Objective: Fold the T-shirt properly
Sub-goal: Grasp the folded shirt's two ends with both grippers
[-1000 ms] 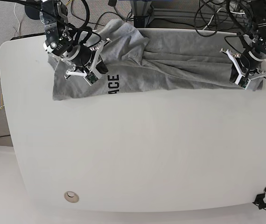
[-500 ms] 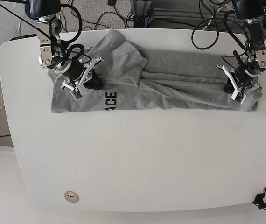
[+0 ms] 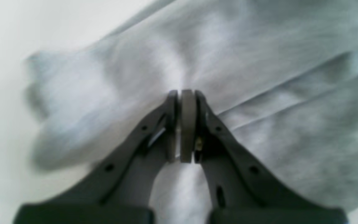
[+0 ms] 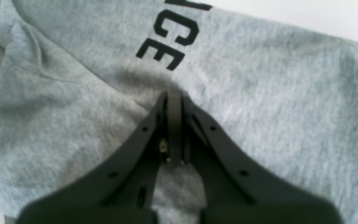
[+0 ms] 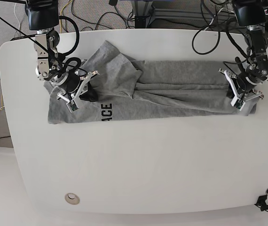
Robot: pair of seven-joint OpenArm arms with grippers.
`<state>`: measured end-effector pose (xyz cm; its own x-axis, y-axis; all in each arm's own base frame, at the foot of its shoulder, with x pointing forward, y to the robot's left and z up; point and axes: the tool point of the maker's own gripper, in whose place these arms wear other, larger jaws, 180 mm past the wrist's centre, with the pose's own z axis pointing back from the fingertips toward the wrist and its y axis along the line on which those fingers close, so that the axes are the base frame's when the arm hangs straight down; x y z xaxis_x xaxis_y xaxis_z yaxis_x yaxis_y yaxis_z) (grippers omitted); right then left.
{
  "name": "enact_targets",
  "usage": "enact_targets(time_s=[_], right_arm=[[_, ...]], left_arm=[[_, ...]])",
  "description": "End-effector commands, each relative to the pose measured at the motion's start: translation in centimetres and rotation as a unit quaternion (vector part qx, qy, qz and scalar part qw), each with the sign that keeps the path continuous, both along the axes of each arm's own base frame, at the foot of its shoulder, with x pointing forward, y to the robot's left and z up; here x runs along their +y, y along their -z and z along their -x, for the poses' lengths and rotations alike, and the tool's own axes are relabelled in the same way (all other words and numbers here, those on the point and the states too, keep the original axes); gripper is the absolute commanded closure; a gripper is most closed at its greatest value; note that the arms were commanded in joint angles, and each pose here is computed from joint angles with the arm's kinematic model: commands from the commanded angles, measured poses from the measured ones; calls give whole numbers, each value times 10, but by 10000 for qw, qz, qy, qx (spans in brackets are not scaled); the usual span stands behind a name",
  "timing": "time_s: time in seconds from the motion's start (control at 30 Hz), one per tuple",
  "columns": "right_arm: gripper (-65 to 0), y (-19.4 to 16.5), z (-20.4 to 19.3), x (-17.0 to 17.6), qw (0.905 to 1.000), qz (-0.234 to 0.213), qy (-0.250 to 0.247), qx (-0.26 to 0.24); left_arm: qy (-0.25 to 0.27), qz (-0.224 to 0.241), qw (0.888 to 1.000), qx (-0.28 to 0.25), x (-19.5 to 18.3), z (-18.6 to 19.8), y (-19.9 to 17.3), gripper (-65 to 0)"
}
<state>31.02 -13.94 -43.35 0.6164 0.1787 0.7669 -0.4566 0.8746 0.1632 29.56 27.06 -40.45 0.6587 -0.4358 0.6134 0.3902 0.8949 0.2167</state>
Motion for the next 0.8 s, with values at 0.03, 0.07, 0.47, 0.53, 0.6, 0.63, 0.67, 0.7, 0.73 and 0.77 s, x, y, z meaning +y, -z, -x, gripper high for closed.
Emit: enact_targets(time_s=[0.03, 0.07, 0.47, 0.53, 0.6, 0.63, 0.67, 0.7, 0.73, 0.77], right_arm=[[0, 19, 12, -17, 9975, 565, 4, 416], [0, 19, 12, -17, 9975, 565, 4, 416], [0, 22, 15, -9, 9975, 535, -90, 459], [0, 22, 15, -8, 9975, 535, -97, 461], [0, 23, 16, -8, 9974, 535, -98, 468], [0, 23, 16, -8, 9974, 535, -98, 468], [0, 23, 16, -8, 9974, 535, -98, 468], [0, 22, 16, -8, 9975, 534, -100, 461], [0, 23, 16, -8, 9974, 534, -100, 469], [0, 23, 16, -8, 9974, 534, -100, 469]], left_arm=[[-331, -123, 9979, -544, 28, -13, -35, -223], [-429, -84, 9972, -610, 30, -13, -38, -309], [-1812, 1546, 9705, -365, 85, 7, -26, -475], [-1878, 1627, 9682, -295, 88, 6, -20, -475], [-1981, 1742, 9644, -158, 88, 9, -9, -475], [-2037, 1801, 9623, -48, 87, 13, -1, -475], [-2056, 1855, 9609, 70, 85, 16, 7, -475], [-2032, 1892, 9605, 179, 80, 18, 14, -475], [-1981, 1901, 9613, 236, 76, 18, 16, -475], [-1928, 1898, 9623, 291, 72, 19, 19, -475]])
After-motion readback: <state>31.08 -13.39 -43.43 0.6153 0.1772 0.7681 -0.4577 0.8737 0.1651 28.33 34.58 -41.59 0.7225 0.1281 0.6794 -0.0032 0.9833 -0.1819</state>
